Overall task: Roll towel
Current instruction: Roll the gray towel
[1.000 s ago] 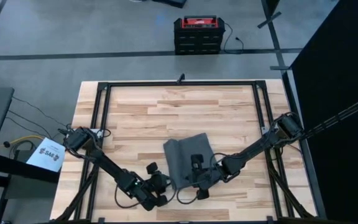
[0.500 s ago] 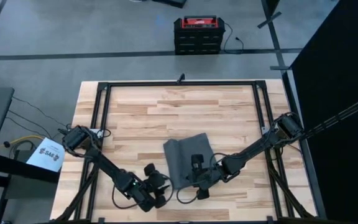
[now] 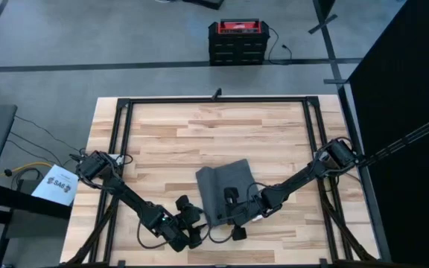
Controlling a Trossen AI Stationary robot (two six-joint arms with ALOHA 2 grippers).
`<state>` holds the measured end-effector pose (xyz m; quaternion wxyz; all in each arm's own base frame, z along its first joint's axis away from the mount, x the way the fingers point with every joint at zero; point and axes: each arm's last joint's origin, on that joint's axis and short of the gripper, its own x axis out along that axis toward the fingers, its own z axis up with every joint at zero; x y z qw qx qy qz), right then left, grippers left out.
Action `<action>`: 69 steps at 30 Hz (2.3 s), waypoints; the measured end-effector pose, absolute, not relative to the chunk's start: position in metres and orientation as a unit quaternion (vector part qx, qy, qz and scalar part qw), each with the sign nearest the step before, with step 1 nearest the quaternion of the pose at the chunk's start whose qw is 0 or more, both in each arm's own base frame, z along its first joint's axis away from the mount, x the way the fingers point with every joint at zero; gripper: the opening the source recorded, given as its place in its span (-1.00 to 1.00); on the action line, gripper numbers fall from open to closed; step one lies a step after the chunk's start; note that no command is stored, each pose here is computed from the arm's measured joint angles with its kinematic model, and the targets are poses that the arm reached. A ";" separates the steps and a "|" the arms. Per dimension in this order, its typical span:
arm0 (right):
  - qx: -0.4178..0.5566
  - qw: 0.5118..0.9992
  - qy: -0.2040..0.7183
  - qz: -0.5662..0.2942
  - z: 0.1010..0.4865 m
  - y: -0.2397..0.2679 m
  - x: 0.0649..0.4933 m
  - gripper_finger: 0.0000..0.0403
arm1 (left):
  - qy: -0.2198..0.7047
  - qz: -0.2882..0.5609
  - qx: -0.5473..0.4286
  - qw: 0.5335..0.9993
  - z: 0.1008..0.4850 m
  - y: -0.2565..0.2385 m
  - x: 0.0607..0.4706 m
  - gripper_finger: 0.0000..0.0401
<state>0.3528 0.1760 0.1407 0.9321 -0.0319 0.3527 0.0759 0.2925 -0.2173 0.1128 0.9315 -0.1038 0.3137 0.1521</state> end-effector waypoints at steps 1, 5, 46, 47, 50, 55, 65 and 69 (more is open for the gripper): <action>-0.032 0.932 0.354 0.074 0.141 0.175 0.353 -1.00 | 0.315 0.152 -0.104 0.931 0.111 -0.216 0.295 0.07; -0.028 0.931 0.355 0.081 0.133 0.175 0.356 -1.00 | 0.312 0.140 -0.108 0.934 0.110 -0.216 0.299 0.07; -0.021 0.943 0.315 0.100 0.130 0.180 0.363 -1.00 | 0.310 0.119 -0.126 0.935 0.113 -0.214 0.306 0.06; -0.022 0.944 0.312 0.102 0.131 0.180 0.364 -1.00 | 0.310 0.119 -0.124 0.935 0.113 -0.213 0.306 0.06; -0.020 0.943 0.314 0.106 0.128 0.179 0.365 -1.00 | 0.309 0.119 -0.123 0.936 0.113 -0.212 0.307 0.06; -0.020 0.940 0.323 0.109 0.118 0.178 0.367 -1.00 | 0.312 0.118 -0.121 0.935 0.113 -0.212 0.307 0.06; -0.024 0.929 0.352 0.108 0.123 0.179 0.359 -1.00 | 0.312 0.120 -0.119 0.935 0.112 -0.212 0.306 0.07; -0.030 0.927 0.359 0.108 0.138 0.180 0.352 -1.00 | 0.322 0.110 -0.125 0.932 0.112 -0.213 0.306 0.07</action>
